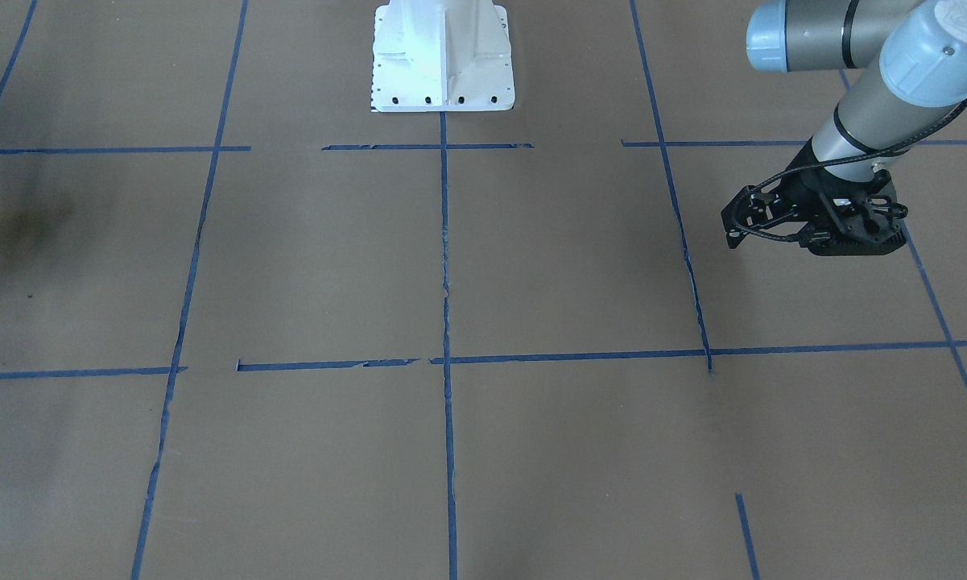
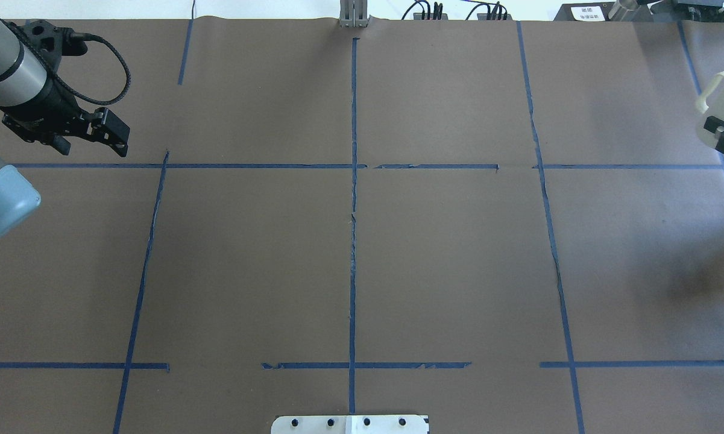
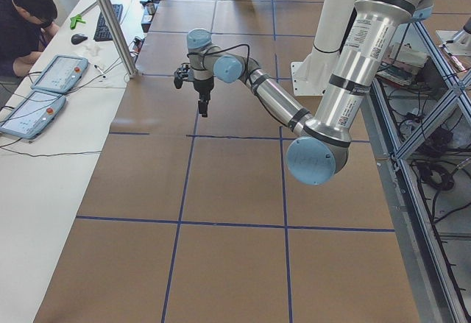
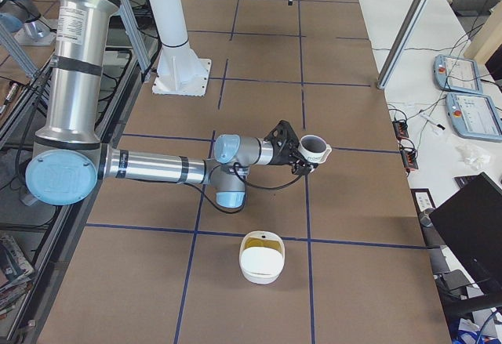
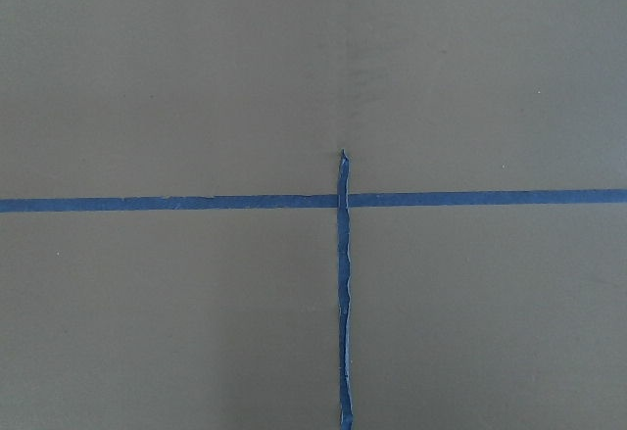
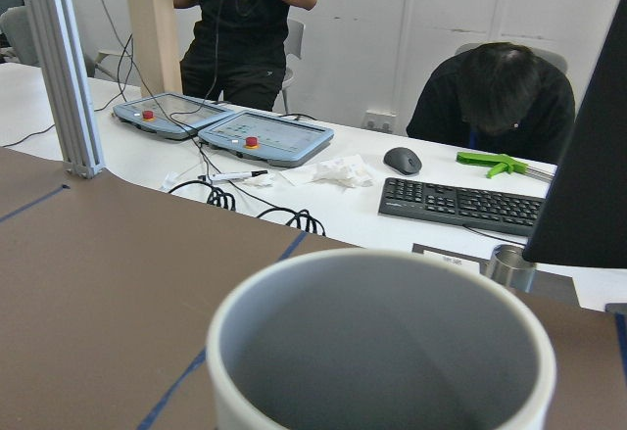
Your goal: Left arm hands cup to right arm to dump lemon
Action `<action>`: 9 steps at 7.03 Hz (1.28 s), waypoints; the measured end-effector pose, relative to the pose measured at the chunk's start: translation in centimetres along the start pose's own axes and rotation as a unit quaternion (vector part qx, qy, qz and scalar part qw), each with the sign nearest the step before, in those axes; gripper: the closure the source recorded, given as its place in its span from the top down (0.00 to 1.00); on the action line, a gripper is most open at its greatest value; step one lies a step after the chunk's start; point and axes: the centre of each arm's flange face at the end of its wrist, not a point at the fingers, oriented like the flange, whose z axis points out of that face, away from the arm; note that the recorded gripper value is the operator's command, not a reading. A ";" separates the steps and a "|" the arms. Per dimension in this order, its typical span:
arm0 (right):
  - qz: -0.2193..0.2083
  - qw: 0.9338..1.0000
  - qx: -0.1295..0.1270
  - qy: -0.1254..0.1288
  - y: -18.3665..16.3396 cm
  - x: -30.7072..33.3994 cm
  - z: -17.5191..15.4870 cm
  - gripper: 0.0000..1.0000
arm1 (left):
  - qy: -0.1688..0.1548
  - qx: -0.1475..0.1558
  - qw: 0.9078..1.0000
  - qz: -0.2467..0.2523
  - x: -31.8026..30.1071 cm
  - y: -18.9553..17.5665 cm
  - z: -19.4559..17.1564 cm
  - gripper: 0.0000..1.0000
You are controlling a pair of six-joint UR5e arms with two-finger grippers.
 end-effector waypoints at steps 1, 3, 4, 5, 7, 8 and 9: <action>-0.029 0.999 -0.011 -0.008 -0.8 -2.1 2.7 0.08 | 0.002 -0.001 1.000 0.004 0.4 0.1 0.0 1.00; -0.063 0.997 -0.026 -0.028 -3.4 -8.4 8.8 0.08 | 0.010 -0.009 1.000 0.025 3.1 1.0 0.7 1.00; -0.071 0.997 -0.027 -0.032 -3.9 -12.5 11.4 0.08 | 0.016 -0.012 0.999 0.029 4.8 1.2 0.8 1.00; -0.077 0.996 -0.024 -0.031 -4.4 -17.3 13.6 0.09 | 0.021 -0.013 0.999 0.023 6.0 1.2 0.6 1.00; -0.082 0.996 -0.001 -0.031 -5.3 -28.5 16.7 0.12 | 0.035 -0.005 0.999 -0.010 9.3 0.1 -0.6 1.00; -0.075 0.997 0.011 -0.034 -5.7 -33.3 17.1 0.16 | 0.045 -0.003 0.998 -0.034 11.7 -0.4 -1.1 1.00; -0.062 0.997 0.016 -0.036 -6.0 -37.5 17.4 0.23 | 0.053 -0.003 0.997 -0.048 14.0 -0.7 -1.6 1.00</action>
